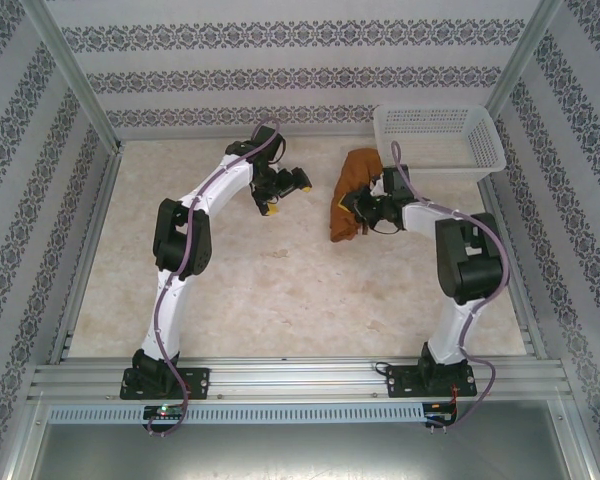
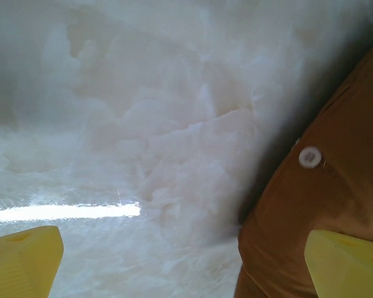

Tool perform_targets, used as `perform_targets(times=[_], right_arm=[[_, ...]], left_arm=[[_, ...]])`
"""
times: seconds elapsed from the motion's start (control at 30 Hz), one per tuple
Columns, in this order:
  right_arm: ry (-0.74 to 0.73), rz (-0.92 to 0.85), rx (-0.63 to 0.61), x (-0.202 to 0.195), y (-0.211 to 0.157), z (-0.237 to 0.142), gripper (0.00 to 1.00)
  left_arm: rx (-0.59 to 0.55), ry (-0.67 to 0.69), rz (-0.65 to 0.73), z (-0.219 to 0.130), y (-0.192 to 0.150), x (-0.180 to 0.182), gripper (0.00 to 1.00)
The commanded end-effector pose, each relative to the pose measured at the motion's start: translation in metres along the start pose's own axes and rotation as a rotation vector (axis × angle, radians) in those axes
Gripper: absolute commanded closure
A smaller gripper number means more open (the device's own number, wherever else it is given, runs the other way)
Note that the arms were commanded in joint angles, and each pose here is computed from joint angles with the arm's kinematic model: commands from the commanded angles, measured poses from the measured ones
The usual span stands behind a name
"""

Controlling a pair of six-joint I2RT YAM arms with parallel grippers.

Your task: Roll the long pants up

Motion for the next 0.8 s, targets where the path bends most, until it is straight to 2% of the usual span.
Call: perform_targets(times=[0.0, 0.07, 0.17, 0.37, 0.57, 0.77], right_arm=[[0.279, 0.154, 0.085, 0.007, 0.005, 0.022, 1.00], [0.399, 0.151, 0.065, 0.023, 0.011, 0.027, 1.00], [0.498, 0.110, 0.052, 0.047, 0.016, 0.030, 1.00], [0.612, 0.003, 0.001, 0.084, 0.013, 0.034, 1.00], [0.781, -0.013, -0.068, 0.106, 0.022, 0.034, 1.00], [0.860, -0.084, -0.085, 0.151, 0.034, 0.022, 1.00]], left_arm=[[-0.022, -0.036, 0.015, -0.017, -0.003, -0.007, 0.00], [-0.022, -0.030, 0.015, -0.017, -0.004, -0.006, 0.00], [-0.019, -0.024, 0.011, -0.016, -0.003, -0.002, 0.00], [-0.010, -0.008, 0.005, -0.017, -0.003, 0.006, 0.00], [-0.011, 0.001, -0.001, -0.026, -0.002, 0.015, 0.00], [-0.024, 0.003, -0.002, -0.040, 0.002, 0.021, 0.00]])
Point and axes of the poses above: each hand's point on the last joint's axis, 136 mm out from that joint toward the fingers, its own z axis out along the fingers, its own x axis along the line the jaws close on, y = z × x, the point moved 10 cm from there along -z, back along the fingers, and after that the axes turned 1 degree about z, right-handed, at the moved point
